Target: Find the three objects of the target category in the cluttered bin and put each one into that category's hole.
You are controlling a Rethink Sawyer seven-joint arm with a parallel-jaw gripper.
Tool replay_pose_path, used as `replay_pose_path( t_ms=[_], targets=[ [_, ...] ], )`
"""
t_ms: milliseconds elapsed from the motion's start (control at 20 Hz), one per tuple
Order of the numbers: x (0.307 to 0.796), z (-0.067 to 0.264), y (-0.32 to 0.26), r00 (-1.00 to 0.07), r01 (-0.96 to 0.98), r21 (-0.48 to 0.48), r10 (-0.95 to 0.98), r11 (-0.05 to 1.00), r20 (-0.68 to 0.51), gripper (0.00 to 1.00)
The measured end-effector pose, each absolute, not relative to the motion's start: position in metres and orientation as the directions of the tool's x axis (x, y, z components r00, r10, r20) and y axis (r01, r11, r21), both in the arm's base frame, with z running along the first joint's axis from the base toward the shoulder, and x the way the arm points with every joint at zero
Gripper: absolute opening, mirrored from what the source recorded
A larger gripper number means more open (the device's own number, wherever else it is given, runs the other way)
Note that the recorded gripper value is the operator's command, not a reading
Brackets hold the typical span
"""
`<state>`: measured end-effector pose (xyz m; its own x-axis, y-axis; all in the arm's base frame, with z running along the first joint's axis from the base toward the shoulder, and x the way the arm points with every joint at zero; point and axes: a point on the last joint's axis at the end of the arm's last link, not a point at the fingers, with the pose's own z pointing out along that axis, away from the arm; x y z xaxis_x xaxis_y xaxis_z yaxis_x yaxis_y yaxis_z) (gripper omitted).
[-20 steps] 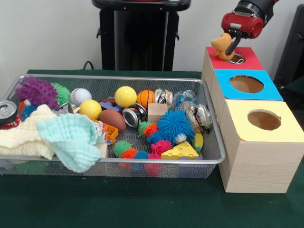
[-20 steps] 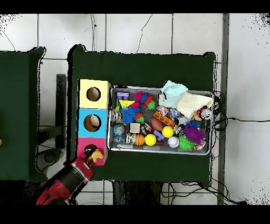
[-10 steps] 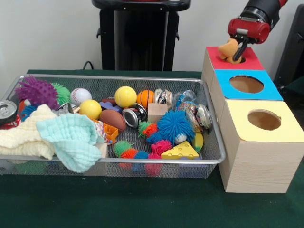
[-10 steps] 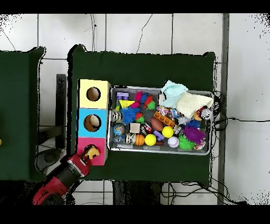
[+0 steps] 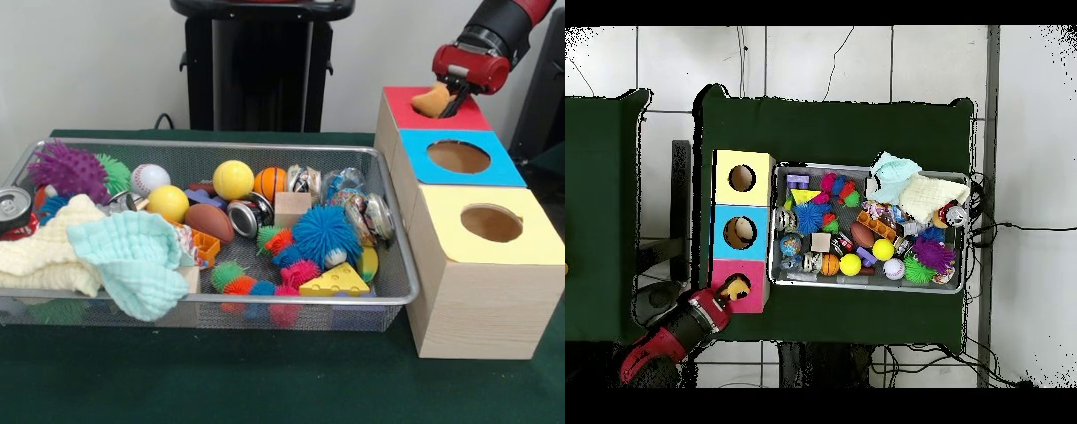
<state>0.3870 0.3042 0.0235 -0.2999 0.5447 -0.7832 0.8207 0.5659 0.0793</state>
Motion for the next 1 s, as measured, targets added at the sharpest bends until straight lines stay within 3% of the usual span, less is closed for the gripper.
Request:
replay_pose_path(
  t_ms=[400, 450, 1000],
  targets=[
    [0.3867, 0.0229, 0.3027, -0.300, 0.822, 0.075, 0.540, 0.565, -0.787, 0.00],
    [0.3883, 0.0242, 0.3008, -0.295, 0.821, 0.075, 0.535, 0.565, -0.792, 1.00],
    [0.3872, 0.0240, 0.2993, -0.292, 0.818, 0.071, 0.519, 0.570, -0.803, 1.00]
  ],
)
